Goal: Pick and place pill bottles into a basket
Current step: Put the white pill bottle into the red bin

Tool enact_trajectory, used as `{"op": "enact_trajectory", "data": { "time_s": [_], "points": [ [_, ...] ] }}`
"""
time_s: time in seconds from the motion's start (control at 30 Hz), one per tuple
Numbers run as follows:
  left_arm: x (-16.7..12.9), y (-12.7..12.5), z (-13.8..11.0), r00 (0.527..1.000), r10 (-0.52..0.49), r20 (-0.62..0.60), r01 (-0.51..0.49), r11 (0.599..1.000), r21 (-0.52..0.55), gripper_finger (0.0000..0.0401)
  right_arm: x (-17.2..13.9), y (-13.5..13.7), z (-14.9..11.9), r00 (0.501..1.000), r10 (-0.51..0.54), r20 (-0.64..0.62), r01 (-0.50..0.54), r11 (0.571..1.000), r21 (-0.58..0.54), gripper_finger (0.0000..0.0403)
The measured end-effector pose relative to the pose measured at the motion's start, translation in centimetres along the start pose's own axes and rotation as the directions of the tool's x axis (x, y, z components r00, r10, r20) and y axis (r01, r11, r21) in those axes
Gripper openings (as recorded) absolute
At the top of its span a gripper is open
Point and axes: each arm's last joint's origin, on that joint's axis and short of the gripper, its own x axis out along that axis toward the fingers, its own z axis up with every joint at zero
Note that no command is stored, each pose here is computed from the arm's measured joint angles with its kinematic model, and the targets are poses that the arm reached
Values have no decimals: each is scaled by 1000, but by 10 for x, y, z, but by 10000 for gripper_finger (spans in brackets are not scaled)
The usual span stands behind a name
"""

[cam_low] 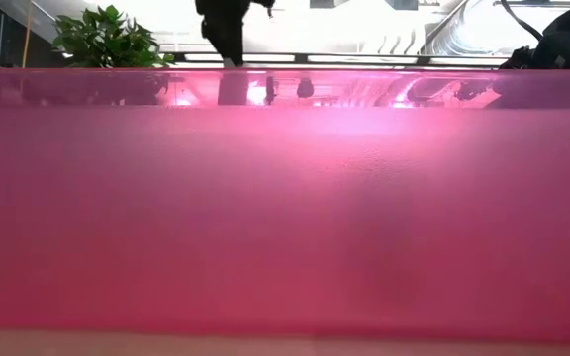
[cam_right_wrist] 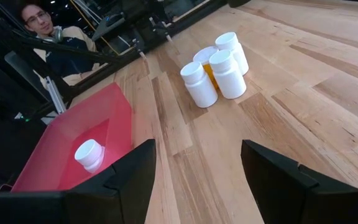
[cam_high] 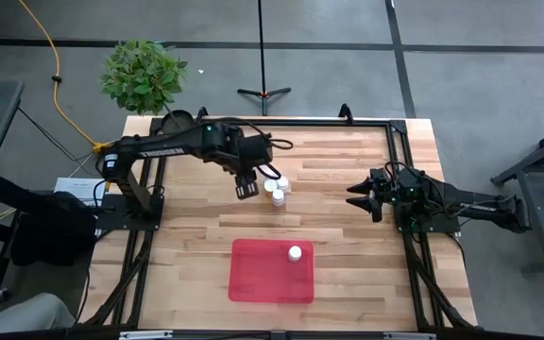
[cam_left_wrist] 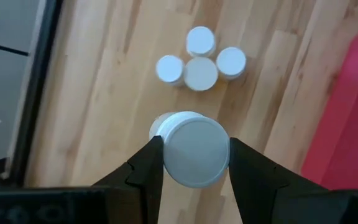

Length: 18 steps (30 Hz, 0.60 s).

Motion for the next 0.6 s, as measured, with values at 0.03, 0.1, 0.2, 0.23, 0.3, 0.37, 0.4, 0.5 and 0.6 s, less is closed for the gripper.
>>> {"op": "enact_trajectory", "data": {
  "time_s": [0.03, 0.1, 0.2, 0.23, 0.3, 0.37, 0.4, 0.5, 0.6],
  "points": [
    [-4, 1, -1, 1000, 9, -3, -9, 1000, 2, 183, 0, 0, 0, 1000, 0, 0, 0, 1000, 0, 226],
    [-14, 5, -2, 999, 38, -10, -37, 999, 16, 183, 0, 0, 0, 1000, -1, 0, 1, 1000, 0, 226],
    [-29, 9, -3, 997, 71, 4, -71, 997, 17, 183, 0, 0, 0, 1000, 0, 0, 0, 1000, 16, 226],
    [-33, 10, -4, 997, 81, 6, -81, 997, 17, 183, 0, 0, 0, 1000, -1, 0, 1, 1000, 20, 226],
    [-42, 13, -5, 995, 102, 20, -102, 995, 12, 183, 0, 0, 0, 1000, 0, 0, 0, 1000, 22, 226],
    [-52, 16, -4, 993, 107, 59, -107, 994, -1, 183, 0, 0, 0, 1000, -1, 0, 1, 1000, 22, 226],
    [-58, 17, -6, 992, 104, 77, -104, 995, -7, 183, 0, 0, 0, 1000, 0, 0, 0, 1000, 22, 226],
    [-74, 22, -9, 985, 110, 133, -108, 994, -27, 183, 0, 0, 0, 1000, -1, 0, 1, 1000, 25, 226],
    [-90, 27, -16, 976, 118, 185, -112, 993, -46, 183, 0, 0, 0, 1000, -2, 1, 2, 1000, 26, 226]
  ]
}}
